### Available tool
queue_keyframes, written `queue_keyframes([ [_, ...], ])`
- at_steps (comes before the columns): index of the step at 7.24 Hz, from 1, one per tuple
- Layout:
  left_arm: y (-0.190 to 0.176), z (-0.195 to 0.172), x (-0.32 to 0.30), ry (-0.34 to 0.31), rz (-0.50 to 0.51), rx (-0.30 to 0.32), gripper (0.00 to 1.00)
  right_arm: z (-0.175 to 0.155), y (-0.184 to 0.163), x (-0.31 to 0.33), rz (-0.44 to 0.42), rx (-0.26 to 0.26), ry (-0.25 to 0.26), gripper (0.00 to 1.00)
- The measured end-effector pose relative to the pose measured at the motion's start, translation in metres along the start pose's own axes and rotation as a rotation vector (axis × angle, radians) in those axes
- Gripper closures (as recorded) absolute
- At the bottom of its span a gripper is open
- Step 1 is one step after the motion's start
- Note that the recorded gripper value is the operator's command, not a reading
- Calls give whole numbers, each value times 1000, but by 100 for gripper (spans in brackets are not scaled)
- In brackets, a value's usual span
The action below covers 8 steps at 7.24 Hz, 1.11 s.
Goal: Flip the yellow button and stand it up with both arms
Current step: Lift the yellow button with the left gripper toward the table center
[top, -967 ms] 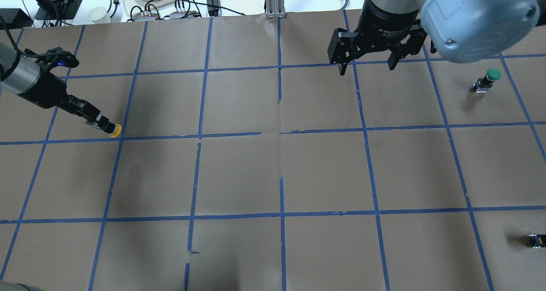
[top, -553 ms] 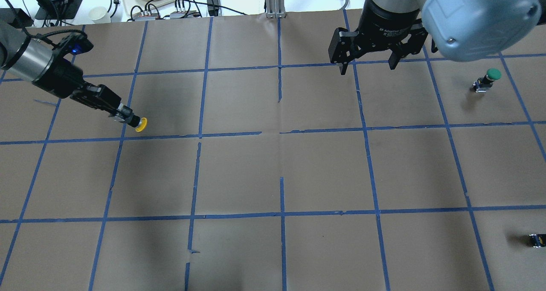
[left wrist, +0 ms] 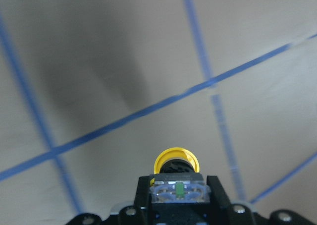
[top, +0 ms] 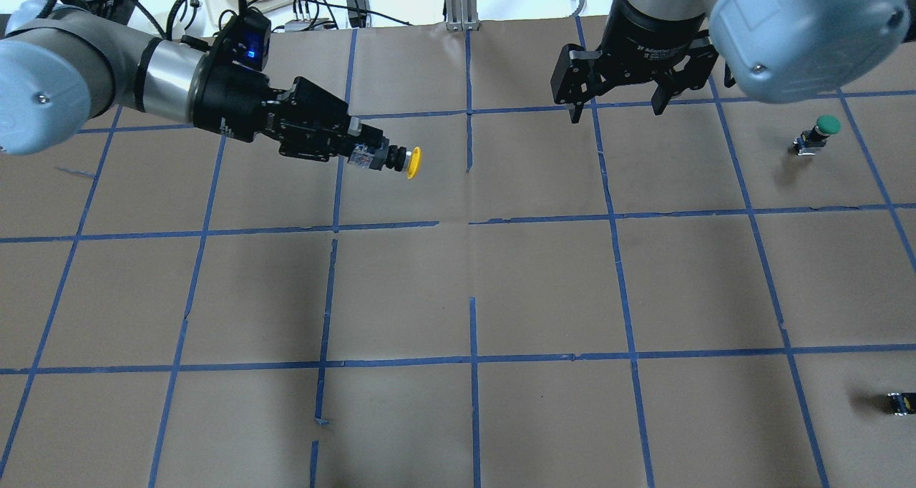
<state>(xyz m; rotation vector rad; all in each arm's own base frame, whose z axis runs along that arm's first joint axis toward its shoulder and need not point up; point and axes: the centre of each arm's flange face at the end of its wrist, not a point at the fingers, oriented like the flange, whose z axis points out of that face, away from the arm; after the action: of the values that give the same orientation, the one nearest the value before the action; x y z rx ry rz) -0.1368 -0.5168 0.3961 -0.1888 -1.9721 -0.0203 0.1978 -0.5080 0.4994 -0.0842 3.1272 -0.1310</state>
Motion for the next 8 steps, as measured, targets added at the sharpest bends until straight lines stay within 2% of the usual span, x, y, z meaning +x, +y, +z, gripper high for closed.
queue_keyframes([
  [1, 1, 15, 5, 76, -15, 30, 97, -2, -6, 15, 40, 1, -67, 0],
  [2, 3, 25, 3, 152, -40, 70, 97, -3, -17, 46, 117, -2, -208, 0],
  [3, 3, 32, 0, 207, -61, 103, 97, -3, -25, 77, 198, -14, -357, 0],
  [4, 2, 38, 0, 246, -71, 122, 97, -2, -27, 97, 277, -51, -517, 0],
  [6, -1, 61, 14, 323, -83, 134, 97, 12, -27, 112, 428, -123, -892, 0],
  [7, 0, 70, 21, 356, -85, 140, 97, 21, -24, 109, 469, -136, -1037, 0],
  [8, 1, 76, 27, 378, -82, 143, 97, 25, -21, 104, 490, -141, -1126, 0],
])
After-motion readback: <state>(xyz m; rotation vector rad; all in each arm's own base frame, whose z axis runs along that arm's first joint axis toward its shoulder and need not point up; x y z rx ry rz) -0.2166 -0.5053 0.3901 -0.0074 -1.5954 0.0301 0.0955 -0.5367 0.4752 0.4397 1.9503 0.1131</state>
